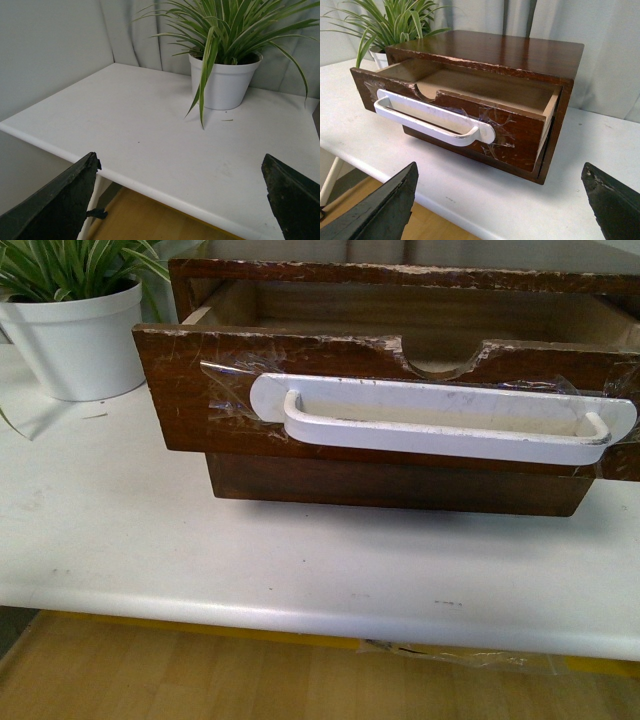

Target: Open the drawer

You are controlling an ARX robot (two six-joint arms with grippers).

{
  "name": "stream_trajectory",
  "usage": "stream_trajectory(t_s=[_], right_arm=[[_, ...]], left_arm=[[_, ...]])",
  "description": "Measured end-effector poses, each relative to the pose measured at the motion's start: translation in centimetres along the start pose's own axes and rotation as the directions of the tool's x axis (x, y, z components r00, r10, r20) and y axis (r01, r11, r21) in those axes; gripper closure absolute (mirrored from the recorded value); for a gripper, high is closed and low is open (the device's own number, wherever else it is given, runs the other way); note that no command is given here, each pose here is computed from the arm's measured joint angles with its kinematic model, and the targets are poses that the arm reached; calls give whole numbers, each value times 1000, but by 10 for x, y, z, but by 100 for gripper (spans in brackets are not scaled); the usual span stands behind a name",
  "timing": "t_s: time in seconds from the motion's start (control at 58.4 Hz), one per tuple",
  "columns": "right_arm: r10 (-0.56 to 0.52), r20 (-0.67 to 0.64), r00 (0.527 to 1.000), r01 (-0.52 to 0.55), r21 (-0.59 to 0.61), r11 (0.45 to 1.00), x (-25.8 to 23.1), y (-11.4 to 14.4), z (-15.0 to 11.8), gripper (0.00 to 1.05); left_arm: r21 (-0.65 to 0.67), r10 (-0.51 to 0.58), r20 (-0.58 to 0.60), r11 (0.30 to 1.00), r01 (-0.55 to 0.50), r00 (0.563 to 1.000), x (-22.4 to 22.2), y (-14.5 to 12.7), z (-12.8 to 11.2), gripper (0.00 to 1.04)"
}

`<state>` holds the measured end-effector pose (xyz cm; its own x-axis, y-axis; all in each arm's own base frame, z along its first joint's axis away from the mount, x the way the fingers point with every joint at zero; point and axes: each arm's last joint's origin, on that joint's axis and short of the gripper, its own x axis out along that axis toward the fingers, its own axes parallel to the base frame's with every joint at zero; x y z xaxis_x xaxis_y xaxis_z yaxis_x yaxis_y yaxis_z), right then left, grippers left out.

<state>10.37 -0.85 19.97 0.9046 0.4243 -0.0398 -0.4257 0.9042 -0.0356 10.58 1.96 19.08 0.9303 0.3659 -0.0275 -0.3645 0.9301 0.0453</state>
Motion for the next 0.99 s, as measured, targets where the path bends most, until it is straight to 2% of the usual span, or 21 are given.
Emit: stream_trajectory(t_s=[0.034,0.069,0.154,0.206,0.325,0.36,0.394,0.48,0.531,0.565,0.668,0.994], right_arm=[[0,2,1000,0,2,1000,0,0,0,9],[-20,2,1000,20,6,1000,0,1,0,10],[-237,-2,972,237,21,971,0,7,-6,23],[-333,8,943,333,24,943,0,10,-9,32],[-431,22,902,430,33,902,-2,10,-11,55],[-430,14,903,430,36,902,-1,10,-15,64],[-428,11,904,428,36,903,-1,10,-17,73],[-423,18,906,422,36,906,-1,11,-18,89],[-425,20,905,424,37,905,-1,11,-19,98],[-428,18,904,427,36,903,-1,11,-21,104],[-428,15,904,427,38,903,-1,11,-24,103],[-428,20,904,427,38,903,-1,11,-34,103]], left_arm=[[-6,-6,2,1000,6,1000,0,0,0,6],[-16,-93,8,996,93,996,-2,1,0,11],[-20,-289,30,957,290,957,-7,0,-5,27],[-21,-336,42,941,337,941,-9,-1,-4,36],[-20,-357,48,934,358,933,-11,-5,-7,58],[-26,-324,40,945,326,945,-11,-8,-10,67],[-28,-337,41,941,338,941,-13,-12,-12,76],[-29,-366,39,930,367,930,-14,-16,-14,94],[-35,-361,40,931,363,932,-14,-16,-15,101],[-34,-360,41,932,361,932,-14,-16,-15,101],[-34,-362,44,931,363,931,-14,-16,-24,101],[-34,-363,48,930,365,930,-14,-16,-23,101]])
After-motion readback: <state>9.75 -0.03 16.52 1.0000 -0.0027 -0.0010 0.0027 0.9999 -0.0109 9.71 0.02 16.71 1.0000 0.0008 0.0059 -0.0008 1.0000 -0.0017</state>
